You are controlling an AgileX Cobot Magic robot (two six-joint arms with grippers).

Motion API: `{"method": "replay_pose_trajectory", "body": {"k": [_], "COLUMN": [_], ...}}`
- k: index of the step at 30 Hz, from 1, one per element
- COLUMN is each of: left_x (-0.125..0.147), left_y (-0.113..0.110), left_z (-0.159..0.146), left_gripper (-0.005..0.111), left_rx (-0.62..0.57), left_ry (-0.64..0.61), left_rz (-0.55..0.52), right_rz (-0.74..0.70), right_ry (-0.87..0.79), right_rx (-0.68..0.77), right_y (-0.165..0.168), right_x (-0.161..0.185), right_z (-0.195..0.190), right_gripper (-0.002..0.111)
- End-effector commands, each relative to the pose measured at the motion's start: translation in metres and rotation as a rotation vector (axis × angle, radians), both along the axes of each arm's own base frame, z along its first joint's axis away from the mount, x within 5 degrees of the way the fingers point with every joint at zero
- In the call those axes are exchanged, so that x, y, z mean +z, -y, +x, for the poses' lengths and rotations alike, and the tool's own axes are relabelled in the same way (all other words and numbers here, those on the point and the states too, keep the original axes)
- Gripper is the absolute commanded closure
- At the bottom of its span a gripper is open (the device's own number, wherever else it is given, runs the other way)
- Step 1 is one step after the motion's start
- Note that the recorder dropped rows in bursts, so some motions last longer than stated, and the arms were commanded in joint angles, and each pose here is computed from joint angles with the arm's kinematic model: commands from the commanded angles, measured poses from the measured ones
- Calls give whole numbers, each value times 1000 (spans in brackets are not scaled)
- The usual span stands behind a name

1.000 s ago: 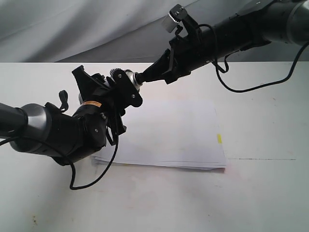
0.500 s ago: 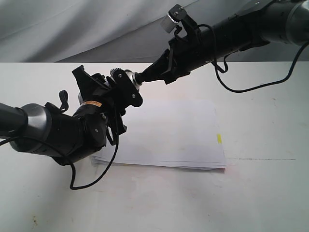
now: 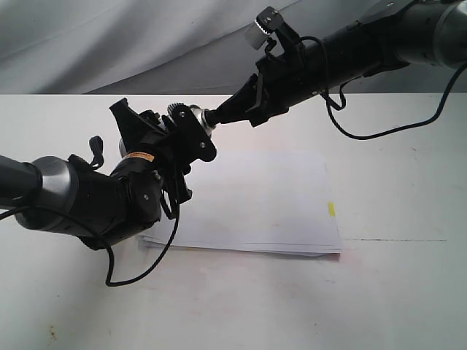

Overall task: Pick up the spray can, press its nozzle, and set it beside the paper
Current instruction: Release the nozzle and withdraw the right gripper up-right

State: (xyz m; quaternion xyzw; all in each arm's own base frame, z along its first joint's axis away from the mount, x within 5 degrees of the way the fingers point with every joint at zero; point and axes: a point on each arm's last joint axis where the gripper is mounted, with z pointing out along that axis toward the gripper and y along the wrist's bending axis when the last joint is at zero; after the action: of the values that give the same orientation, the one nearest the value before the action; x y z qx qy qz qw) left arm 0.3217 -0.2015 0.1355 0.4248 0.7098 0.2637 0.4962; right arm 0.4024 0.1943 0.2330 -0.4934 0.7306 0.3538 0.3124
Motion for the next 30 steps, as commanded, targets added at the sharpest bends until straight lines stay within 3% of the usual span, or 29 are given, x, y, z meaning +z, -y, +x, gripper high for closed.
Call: {"method": "replay_pose_trajectory", "body": {"k": [1, 15, 23, 27, 30], "left_x": [11, 11, 14, 14, 14], "left_y": [6, 6, 5, 4, 4], "left_z": [2, 2, 2, 3, 3], "left_gripper": [107, 107, 107, 107, 107], "left_rx": [-33, -32, -19, -2, 13], "left_ry": [72, 74, 93, 102, 99], "left_rz": [3, 3, 1, -33, -75], "right_rz": [13, -5, 1, 30, -10], "right_ry": [8, 22, 1, 16, 76], "right_rx": [18, -6, -127, -290, -461], "right_y": [14, 25, 94, 145, 164], "right_x": [16, 25, 83, 117, 126], "right_z": [-2, -2, -18, -65, -130], "right_gripper": [108, 108, 108, 108, 108]}}
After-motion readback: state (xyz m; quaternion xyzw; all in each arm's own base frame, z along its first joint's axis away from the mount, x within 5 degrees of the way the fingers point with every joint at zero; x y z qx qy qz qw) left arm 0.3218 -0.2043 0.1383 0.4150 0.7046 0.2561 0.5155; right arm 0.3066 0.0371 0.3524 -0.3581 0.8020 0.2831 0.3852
